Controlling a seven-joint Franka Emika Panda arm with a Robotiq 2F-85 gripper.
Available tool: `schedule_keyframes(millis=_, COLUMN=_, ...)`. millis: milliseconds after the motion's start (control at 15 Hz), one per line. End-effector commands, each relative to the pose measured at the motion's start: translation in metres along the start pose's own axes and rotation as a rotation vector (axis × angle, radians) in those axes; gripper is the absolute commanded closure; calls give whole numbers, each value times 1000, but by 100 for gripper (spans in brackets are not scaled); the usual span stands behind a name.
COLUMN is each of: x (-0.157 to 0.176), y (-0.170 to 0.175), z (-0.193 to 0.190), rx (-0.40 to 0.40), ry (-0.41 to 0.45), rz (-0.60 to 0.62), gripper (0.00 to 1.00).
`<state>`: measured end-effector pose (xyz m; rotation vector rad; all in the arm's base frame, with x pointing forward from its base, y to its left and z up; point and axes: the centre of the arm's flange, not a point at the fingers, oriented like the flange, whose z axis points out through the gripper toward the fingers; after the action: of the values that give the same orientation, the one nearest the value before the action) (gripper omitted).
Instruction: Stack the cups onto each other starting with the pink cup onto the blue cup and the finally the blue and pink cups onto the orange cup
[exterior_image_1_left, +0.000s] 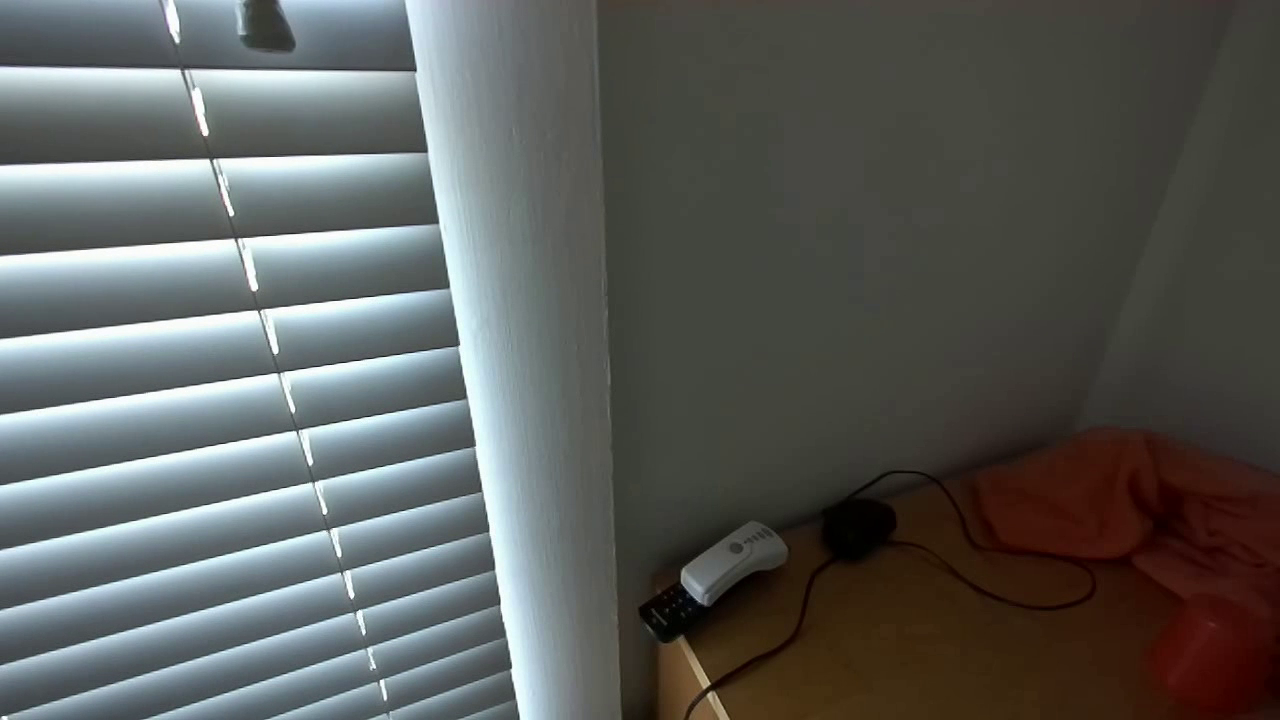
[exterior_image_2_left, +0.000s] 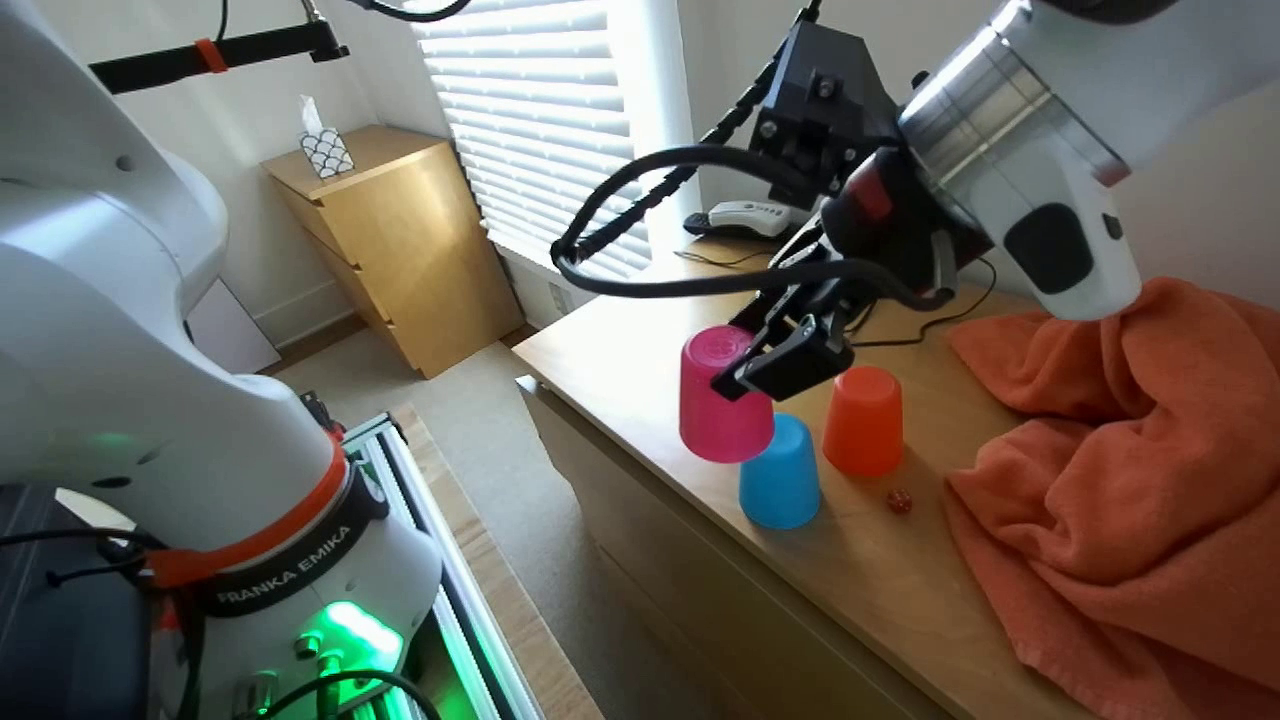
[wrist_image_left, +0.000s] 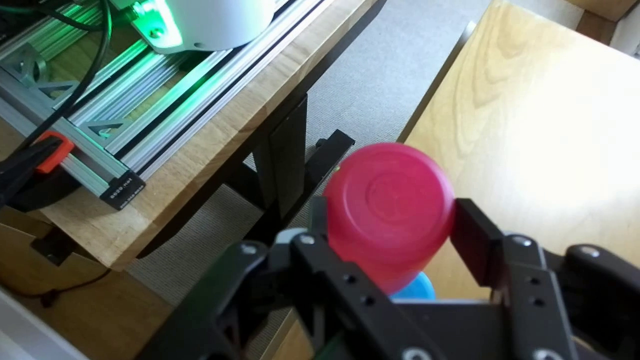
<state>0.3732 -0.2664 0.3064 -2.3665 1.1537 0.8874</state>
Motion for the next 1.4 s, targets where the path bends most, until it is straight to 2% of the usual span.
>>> schedule_keyframes(millis=0, x=20, y=-1, z=-1, rx=31, ry=-4, rz=16, gripper=62)
schedule_keyframes(millis=600, x=50, y=2, z=-4, rx=57, ry=9, rz=58, gripper=62)
schedule_keyframes(millis=933, x=76, y=-10, z=9, rx=60, ry=-4, rz=72, gripper=62)
schedule_keyframes(millis=1000, x=80, y=-14, z=11, rx=55, ry=-8, rz=75, gripper=59)
schedule_keyframes(millis=1067, x=84, y=-17, z=15, rx=49, ry=-13, rz=76, gripper=44)
schedule_keyframes(millis=1133, x=88, y=-20, z=19, rx=48, ry=-17, rz=75, gripper=45)
schedule_keyframes(millis=1200, x=91, y=-23, z=23, rx=47, ry=-19, rz=80, gripper=19)
schedule_keyframes(millis=1333, x=96, y=-29, z=29, rx=44, ry=-25, rz=79, gripper=5)
